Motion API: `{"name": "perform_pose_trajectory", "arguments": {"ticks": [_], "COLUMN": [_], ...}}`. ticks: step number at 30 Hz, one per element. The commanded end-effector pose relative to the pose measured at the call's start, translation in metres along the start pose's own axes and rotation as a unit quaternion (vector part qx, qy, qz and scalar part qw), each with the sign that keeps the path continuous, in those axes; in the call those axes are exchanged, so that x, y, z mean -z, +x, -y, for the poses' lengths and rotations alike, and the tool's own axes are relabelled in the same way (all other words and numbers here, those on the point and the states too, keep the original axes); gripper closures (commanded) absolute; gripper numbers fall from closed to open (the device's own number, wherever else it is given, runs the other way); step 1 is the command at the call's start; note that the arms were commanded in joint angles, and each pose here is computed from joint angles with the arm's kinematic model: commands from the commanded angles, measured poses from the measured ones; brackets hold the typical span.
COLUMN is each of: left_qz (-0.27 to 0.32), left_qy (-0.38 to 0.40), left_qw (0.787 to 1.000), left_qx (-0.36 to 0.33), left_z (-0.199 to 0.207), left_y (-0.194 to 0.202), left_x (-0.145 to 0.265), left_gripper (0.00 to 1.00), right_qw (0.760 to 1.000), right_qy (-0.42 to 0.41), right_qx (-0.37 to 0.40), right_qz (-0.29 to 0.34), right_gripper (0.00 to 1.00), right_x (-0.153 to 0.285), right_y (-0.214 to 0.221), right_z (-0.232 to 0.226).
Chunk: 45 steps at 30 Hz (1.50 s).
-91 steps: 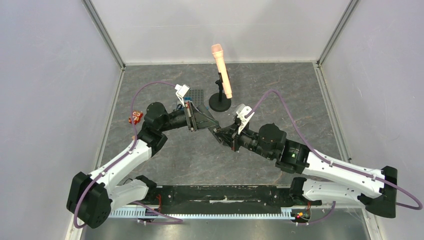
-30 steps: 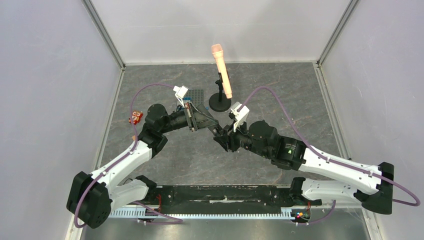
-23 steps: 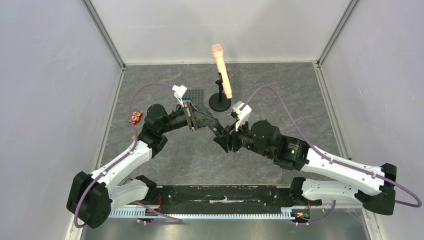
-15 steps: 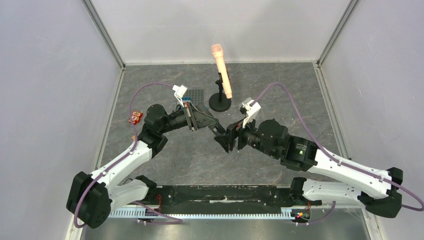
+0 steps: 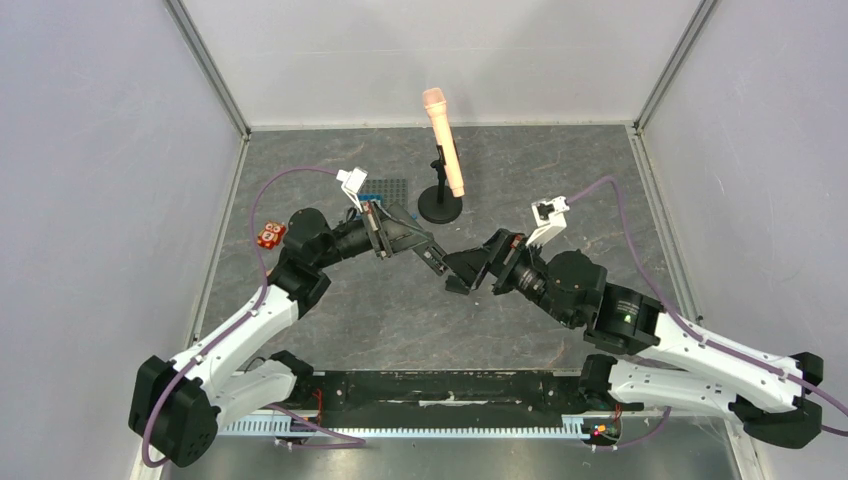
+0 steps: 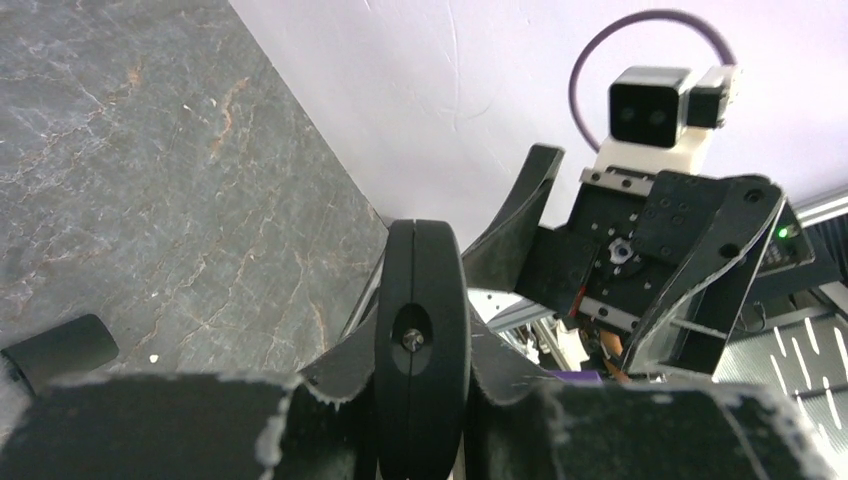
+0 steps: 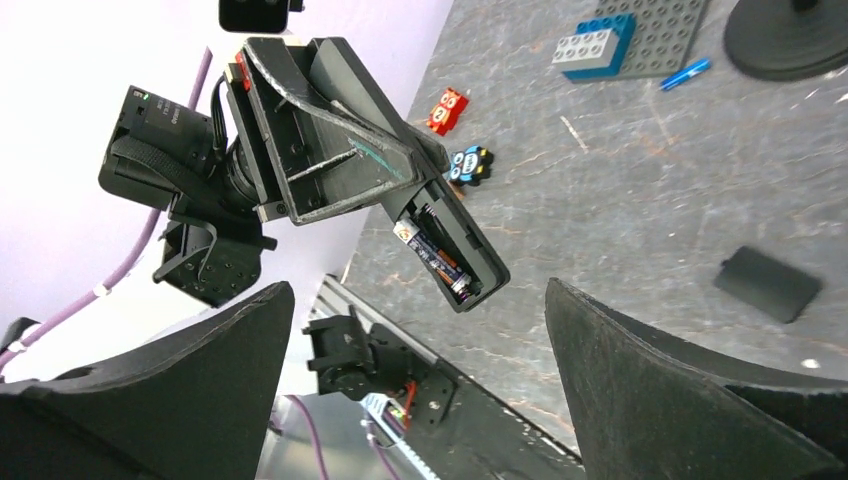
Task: Load the batteries into the remote control
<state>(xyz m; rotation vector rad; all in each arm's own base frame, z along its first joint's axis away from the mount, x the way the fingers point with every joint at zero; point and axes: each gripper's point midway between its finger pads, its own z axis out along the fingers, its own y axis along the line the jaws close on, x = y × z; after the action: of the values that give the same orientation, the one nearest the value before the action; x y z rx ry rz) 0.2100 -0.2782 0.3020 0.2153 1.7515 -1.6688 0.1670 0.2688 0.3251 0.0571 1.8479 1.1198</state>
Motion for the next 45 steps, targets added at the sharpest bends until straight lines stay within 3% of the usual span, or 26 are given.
{"name": "perform_pose_trajectory", "arguments": {"ticks": [1,14,18,45], "left_qz": [0.038,0.048,0.047,0.069], "left_qy": [0.005,0.019,0.027,0.028], "left_qw": [0.999,0.998,0.998,0.996], "left_qx": [0.014,0.037,0.037,0.042], "left_z": [0.023,0.036,0.039,0.045], "left_y": [-0.023,-0.030,-0.029,-0.032], "left_x": [0.000,0.000,0.002,0.010], "left_gripper": [0.98,0.98,0.98,0.98], "right_qw": [0.993,0.984,0.982,0.980], "right_qy": [-0.047,-0.052,-0.041,-0.021], "right_qx": [-0.102,-0.173,-0.183,-0.200], "right_qz": [0.018,-0.004,-0.010,0.007], "right_gripper": [0.02,0.02,0.10,0.21], "right_x": [-0.011,-0.032,-0.038,-0.047], "right_y": [-0.006,0.011,0.017,0.016], "right_z": [-0.027,-0.035,-0.031,-0.005]}}
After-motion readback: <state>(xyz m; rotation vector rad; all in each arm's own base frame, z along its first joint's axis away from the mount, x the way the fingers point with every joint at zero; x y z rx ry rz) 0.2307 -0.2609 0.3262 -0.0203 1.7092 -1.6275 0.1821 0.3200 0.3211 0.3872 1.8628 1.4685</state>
